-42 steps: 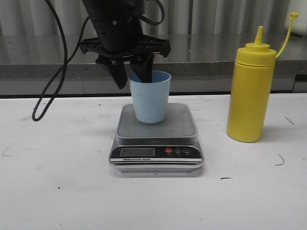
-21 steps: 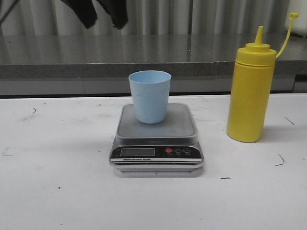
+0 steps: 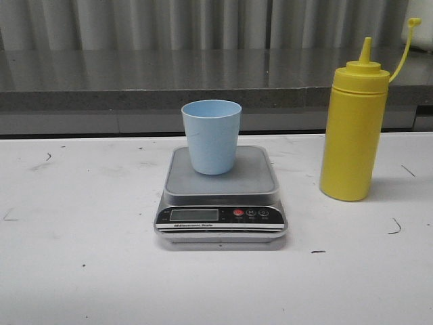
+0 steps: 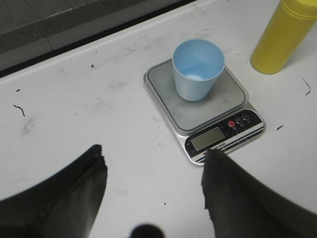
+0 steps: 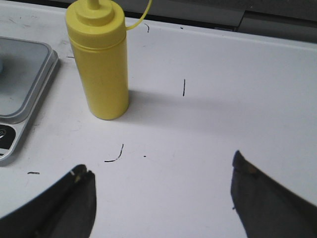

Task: Pour seasoning into cup on scale with both arms
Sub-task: 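Open the left gripper and raise it away from the cup, then reach the right gripper to the yellow squeeze bottle and grasp it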

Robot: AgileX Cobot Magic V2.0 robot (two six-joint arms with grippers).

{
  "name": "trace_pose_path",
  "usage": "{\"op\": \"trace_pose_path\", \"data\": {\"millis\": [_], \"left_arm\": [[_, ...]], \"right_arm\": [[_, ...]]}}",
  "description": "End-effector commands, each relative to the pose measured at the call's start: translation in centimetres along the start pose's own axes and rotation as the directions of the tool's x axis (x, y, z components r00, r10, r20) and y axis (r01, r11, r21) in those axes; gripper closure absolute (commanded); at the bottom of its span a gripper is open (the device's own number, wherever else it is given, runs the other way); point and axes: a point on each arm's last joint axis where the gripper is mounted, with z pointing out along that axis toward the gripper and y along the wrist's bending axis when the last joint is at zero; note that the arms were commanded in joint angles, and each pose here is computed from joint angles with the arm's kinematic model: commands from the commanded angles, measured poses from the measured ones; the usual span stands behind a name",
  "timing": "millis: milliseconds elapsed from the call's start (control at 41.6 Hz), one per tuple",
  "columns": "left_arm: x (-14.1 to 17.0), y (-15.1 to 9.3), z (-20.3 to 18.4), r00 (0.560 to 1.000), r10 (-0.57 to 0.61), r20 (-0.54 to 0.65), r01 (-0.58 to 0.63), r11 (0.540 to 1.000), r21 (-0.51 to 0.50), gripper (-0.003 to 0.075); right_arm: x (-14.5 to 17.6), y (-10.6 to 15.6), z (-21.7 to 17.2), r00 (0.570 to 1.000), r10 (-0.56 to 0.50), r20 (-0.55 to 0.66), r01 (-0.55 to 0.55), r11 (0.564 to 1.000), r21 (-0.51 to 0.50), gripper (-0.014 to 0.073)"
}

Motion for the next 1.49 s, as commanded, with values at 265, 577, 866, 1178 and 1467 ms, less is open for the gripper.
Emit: {"op": "trace_pose_path", "data": {"millis": [265,577,866,1178,1467], "left_arm": [[5.0,0.3,-5.4,0.980,-0.021,0.197,0.018,1.000,0.020,0.0302],[5.4,0.4,-6.0,0.976,-0.023,0.216,0.019,1.000,0.020,0.0302],[5.4,0.4,-6.0,0.976,-0.023,0.216,0.019,1.000,0.020,0.0302],[5.4,0.4,-6.0,0.976,-0.023,0.216,0.019,1.000,0.020,0.0302],[5.4,0.4,-6.0,0.976,-0.023,0.216,0.019,1.000,0.020,0.0302]], "right_arm": [[-1.6,0.0,-0.4,0.996,-0.017,0.092,0.017,1.000,-0.002,0.0014],[-1.7,0.0,-0.4,0.994,-0.017,0.106,0.018,1.000,-0.003,0.0014],[-1.9,0.1,-0.2,0.993,-0.062,0.096,0.063,0.998,-0.002,0.0011],[-3.7,2.0,1.8,0.996,-0.092,0.007,0.092,0.990,-0.106,0.0012],[-2.8,3.9,7.2,0.999,-0.051,0.014,0.052,0.983,-0.177,0.0013]]}}
